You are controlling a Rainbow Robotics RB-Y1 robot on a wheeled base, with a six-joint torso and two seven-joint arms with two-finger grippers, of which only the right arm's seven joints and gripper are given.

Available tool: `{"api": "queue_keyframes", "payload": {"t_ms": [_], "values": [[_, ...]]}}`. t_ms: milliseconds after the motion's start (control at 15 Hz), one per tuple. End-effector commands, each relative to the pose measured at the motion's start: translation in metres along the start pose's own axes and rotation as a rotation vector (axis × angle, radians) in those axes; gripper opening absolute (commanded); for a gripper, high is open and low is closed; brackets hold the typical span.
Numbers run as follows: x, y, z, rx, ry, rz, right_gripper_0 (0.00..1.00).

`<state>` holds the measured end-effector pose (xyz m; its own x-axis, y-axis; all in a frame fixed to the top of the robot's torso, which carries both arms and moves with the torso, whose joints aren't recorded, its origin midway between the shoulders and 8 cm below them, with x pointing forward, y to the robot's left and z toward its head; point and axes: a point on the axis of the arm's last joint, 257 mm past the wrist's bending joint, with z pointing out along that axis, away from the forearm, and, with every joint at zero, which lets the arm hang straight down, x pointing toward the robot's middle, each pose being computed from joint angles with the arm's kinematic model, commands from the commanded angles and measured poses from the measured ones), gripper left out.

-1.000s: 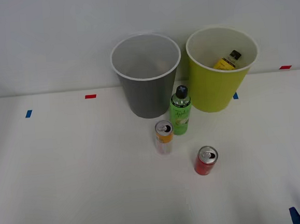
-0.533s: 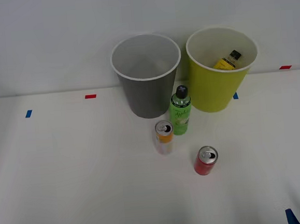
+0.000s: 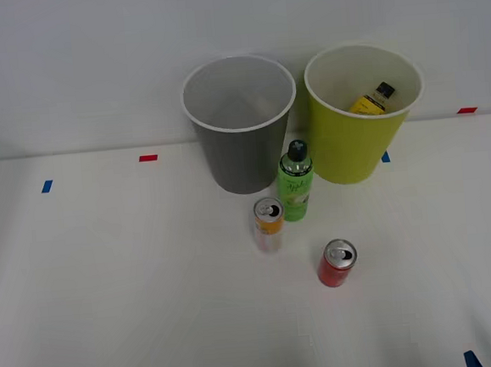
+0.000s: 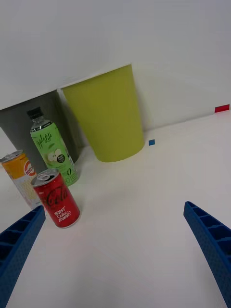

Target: Put cans in the gray bin, plastic bottles in the light green bin

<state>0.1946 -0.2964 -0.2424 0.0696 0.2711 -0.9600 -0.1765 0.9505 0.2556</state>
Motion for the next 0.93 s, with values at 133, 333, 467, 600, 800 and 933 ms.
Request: {"api": "queue_keyframes", "payload": {"t_ms": [133,333,467,600,800,933], "values": [[-0.0014,0.0004,0.0010,-0.009,-0.002,-0.004,1.00],[-0.0039,0.0013,0.0008,-0.016,-0.009,-0.009,1.00],[-0.0039,0.0013,0.0008,-0.016,-0.009,-0.009,1.00],[-0.0039,0.0013,0.0008,-0.016,-0.009,-0.009,1.00],[-0.0039,0.0013,0.0008,-0.016,-0.009,-0.009,1.00],[-0.0039,0.0013,0.0008,-0.016,-0.009,-0.009,1.00]]}}
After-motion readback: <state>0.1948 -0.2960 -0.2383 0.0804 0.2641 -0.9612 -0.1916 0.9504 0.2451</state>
